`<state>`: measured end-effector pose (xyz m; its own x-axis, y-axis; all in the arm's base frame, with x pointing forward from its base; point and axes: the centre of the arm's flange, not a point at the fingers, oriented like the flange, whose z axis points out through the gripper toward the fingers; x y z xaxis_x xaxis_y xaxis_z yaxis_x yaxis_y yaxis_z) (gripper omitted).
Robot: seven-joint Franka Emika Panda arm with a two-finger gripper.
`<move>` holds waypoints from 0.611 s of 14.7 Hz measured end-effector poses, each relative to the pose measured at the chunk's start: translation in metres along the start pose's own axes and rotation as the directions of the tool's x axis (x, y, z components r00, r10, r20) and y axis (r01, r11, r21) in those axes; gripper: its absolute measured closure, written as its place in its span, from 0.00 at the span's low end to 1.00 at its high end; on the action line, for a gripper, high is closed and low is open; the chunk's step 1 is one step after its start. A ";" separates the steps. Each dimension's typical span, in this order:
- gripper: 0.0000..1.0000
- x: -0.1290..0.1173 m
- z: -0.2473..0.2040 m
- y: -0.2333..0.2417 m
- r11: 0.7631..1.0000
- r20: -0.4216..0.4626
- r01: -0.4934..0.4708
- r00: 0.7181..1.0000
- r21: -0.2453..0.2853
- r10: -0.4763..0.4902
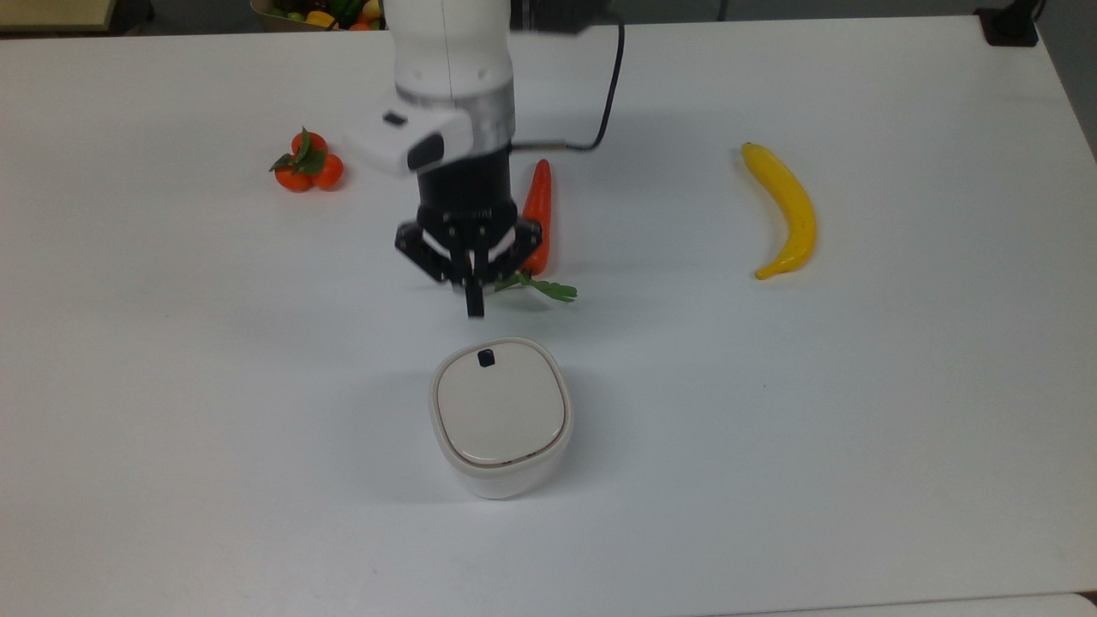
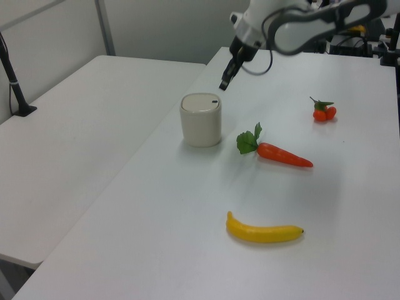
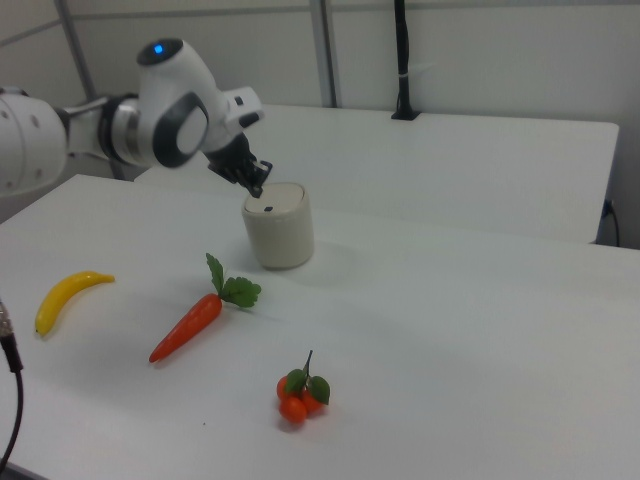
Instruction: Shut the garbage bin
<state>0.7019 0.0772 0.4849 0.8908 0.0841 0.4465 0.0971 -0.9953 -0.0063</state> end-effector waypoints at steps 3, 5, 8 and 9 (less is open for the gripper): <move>0.97 -0.007 -0.052 0.000 1.000 0.109 -0.013 0.994 -0.003 0.014; 0.91 -0.016 -0.081 0.002 0.999 0.184 -0.040 0.982 0.012 0.037; 0.64 -0.029 -0.126 0.006 0.996 0.285 -0.079 0.956 0.035 0.066; 0.54 -0.033 -0.142 0.011 0.994 0.306 -0.096 0.949 0.043 0.078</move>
<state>0.6106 0.0567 0.5977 0.9887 0.0171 0.1490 0.0304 -0.9957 -0.0874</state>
